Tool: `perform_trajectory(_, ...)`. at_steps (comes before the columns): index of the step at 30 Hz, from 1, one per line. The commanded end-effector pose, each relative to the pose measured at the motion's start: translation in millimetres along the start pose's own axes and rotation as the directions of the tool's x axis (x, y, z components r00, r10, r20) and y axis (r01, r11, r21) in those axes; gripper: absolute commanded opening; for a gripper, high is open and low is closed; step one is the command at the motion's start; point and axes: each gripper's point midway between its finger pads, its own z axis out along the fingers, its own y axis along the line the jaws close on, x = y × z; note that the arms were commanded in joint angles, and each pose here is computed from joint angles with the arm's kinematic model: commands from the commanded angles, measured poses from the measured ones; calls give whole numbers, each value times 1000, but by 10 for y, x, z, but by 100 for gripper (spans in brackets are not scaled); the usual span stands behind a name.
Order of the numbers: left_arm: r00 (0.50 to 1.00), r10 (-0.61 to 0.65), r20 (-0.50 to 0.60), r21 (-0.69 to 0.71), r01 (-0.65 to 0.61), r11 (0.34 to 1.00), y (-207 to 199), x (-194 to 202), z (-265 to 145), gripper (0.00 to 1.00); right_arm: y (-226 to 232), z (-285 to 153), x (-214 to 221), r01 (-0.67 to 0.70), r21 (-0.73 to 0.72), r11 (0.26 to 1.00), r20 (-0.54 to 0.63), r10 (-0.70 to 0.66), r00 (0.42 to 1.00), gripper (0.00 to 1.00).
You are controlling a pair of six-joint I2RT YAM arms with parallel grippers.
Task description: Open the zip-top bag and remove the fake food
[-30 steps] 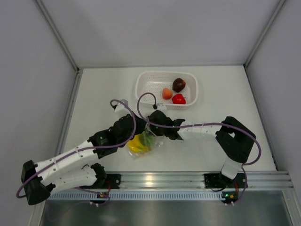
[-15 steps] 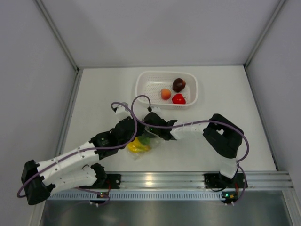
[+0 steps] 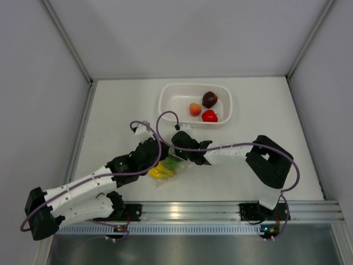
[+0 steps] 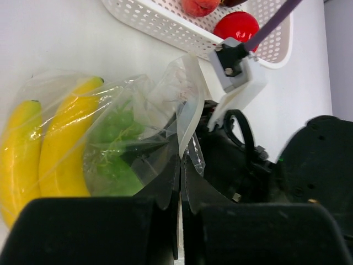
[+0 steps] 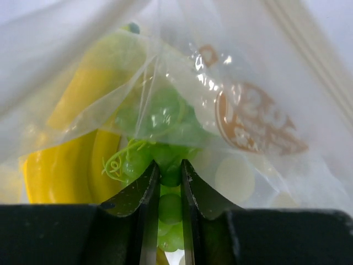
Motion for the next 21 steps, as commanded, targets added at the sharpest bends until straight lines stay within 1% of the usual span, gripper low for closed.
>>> perform_trajectory(1, 999, -13, 41, 7, 13, 1000, 1, -69, -9, 0, 216, -279, -266, 26, -66, 998, 91, -20, 996, 0)
perform_trajectory(14, 998, -6, 62, -8, 7, 1000, 35, -108, -2, 0, 223, -774, -551, 51, -85, 995, 182, -35, 983, 0)
perform_trajectory(21, 998, -6, 62, -15, 7, 1000, 36, -107, 15, 0, 239, -1209, -738, 60, -123, 991, 259, -27, 966, 0)
